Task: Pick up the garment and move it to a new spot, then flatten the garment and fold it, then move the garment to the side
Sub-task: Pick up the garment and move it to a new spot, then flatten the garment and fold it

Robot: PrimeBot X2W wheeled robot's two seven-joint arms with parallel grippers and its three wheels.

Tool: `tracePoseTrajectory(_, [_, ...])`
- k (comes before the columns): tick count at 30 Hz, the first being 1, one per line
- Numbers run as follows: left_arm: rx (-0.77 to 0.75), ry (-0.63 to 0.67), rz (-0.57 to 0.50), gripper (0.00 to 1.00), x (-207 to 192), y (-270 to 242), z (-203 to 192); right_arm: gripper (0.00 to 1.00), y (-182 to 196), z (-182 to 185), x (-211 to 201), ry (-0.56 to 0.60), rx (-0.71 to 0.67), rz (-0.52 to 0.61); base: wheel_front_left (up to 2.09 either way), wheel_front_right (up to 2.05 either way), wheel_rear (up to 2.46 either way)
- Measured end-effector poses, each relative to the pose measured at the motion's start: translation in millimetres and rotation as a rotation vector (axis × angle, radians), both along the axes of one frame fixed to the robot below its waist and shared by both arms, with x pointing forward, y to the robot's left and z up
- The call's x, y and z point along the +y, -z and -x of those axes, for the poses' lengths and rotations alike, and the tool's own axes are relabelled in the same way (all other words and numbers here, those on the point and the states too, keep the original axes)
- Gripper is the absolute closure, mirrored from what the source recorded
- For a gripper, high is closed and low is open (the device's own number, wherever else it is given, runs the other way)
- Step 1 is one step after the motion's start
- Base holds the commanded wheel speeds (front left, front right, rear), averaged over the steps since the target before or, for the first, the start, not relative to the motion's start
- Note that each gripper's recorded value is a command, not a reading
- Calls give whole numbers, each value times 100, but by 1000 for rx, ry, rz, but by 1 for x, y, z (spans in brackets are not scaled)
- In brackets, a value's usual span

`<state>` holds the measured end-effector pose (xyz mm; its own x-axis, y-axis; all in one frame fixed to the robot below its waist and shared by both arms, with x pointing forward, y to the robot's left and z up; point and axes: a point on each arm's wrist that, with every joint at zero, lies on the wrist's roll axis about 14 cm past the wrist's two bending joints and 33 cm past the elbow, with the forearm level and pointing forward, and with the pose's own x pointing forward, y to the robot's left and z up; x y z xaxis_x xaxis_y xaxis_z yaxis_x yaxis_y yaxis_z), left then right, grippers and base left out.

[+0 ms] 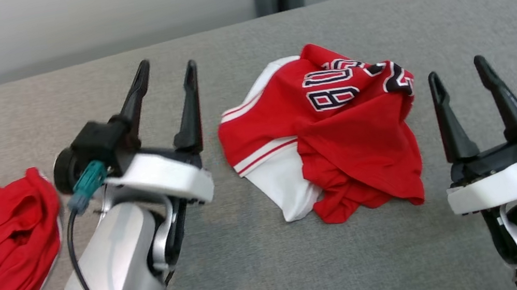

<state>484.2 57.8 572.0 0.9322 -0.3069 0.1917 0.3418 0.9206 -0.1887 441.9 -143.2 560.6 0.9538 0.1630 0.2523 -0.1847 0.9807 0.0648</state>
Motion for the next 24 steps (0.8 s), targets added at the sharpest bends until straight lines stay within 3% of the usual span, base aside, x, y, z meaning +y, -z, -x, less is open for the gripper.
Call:
tracePoseTrajectory(8, [28, -162, -46, 0, 65, 22, 51, 0, 0, 13, 34, -93, 5, 12, 0, 0, 0])
tracePoseTrajectory(17, [100, -247, -35, 0, 84, 52, 93, 0, 6, 26, 45, -126, 24, 18, 0, 0, 0])
tracePoseTrajectory(24, [100, -235, -25, 0, 80, 54, 98, 0, 7, 32, 47, -133, 30, 21, 0, 0, 0])
